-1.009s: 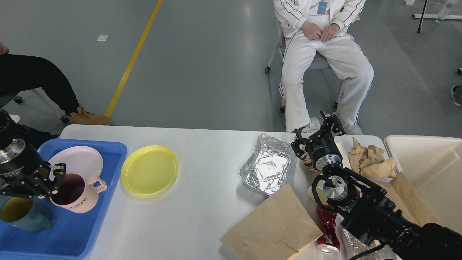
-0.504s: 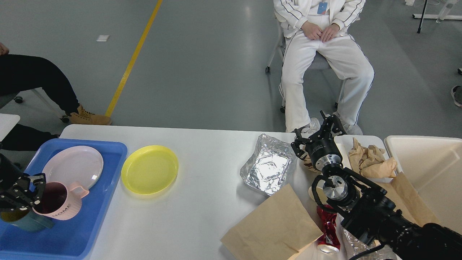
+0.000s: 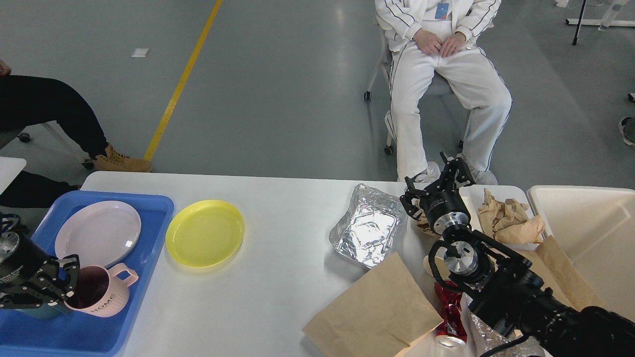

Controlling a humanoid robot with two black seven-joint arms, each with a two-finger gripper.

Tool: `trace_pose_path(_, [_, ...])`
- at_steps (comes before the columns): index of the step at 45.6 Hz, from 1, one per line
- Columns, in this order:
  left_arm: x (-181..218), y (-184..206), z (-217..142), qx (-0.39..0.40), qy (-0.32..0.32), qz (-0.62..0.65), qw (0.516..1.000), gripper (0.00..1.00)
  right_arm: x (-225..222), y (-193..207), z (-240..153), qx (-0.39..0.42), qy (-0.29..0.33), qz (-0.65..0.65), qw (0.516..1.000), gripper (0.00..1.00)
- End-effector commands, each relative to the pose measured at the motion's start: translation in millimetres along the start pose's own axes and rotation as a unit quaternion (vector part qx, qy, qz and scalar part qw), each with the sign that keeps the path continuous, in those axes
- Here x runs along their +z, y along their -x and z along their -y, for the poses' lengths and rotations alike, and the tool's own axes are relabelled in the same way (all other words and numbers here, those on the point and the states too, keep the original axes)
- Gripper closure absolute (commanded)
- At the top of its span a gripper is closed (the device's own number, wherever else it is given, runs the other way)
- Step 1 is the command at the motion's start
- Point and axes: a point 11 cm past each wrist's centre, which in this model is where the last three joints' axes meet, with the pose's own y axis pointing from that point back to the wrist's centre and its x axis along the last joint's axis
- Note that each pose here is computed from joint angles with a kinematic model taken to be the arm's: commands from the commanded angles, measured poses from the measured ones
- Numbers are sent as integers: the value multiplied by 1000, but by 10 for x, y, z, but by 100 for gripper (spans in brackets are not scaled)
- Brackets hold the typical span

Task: Tidy desktop
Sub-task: 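Lower the pink mug onto the tray and open the left gripper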

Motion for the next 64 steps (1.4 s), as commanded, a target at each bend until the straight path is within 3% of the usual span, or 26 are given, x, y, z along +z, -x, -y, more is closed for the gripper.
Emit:
trace_pose_path(1, [-53,6,6,-1,0,-6,1000,95,-1,2,0,0,-1,0,1000,0])
trace_pose_path(24, [-223,23,16,-2,1,-25,1000,91,1,2,0,0,0,0,1000,0])
trace_pose_path(40, [-145,53,65,-9,11,-21,1000,43,1,2,0,0,0,0,1000,0])
trace_pose_path(46, [-163,23,-14,-2,4,-20,1000,14,0,-3,0,0,0,0,1000,0])
trace_pose_path(64, [161,-327,-991,100,55,-3,993,8,1,2,0,0,0,0,1000,0])
